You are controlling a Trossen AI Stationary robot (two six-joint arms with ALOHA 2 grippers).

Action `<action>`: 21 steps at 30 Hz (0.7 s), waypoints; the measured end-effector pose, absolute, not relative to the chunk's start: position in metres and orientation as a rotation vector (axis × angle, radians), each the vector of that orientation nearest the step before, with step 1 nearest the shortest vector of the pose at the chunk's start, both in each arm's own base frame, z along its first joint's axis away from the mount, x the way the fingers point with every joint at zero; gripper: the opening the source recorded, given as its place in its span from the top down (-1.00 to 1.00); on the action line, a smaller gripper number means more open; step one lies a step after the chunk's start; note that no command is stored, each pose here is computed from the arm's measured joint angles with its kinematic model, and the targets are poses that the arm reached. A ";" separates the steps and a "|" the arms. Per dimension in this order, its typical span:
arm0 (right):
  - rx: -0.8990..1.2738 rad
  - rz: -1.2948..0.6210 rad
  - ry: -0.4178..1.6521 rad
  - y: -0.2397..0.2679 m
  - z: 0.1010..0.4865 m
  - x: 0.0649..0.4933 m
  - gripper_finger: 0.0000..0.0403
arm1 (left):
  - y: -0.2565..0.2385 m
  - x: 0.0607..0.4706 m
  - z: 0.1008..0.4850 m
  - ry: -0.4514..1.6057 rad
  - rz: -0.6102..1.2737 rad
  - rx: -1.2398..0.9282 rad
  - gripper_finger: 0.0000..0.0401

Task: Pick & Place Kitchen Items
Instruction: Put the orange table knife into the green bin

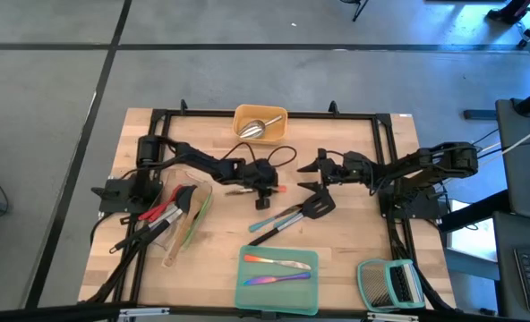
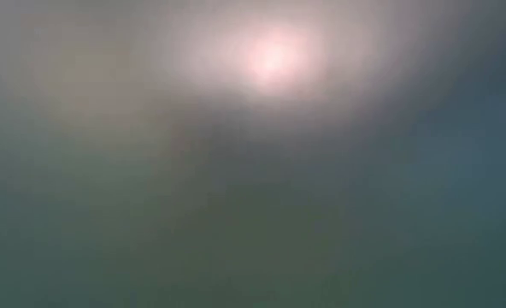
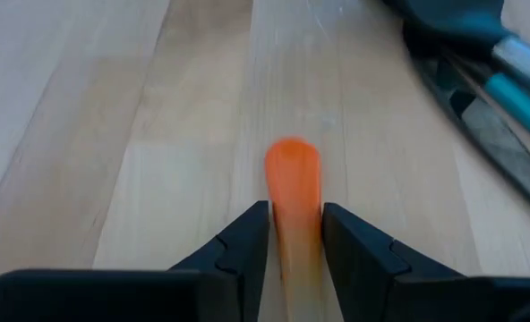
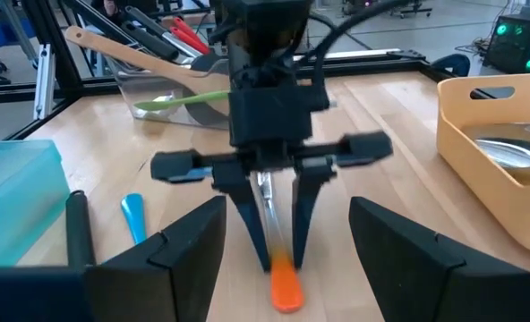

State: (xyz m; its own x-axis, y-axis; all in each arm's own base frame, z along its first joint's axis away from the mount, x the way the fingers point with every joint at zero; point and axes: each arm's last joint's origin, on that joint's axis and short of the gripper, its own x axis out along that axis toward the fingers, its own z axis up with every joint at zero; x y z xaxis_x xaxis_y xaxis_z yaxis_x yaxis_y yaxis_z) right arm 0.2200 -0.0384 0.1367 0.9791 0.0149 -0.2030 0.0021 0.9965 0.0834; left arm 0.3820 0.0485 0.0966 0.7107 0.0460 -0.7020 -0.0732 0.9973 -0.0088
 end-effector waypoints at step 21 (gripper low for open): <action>0.078 0.052 0.295 -0.032 0.145 0.241 -0.19 | 0.067 0.414 0.111 0.707 0.107 0.026 0.70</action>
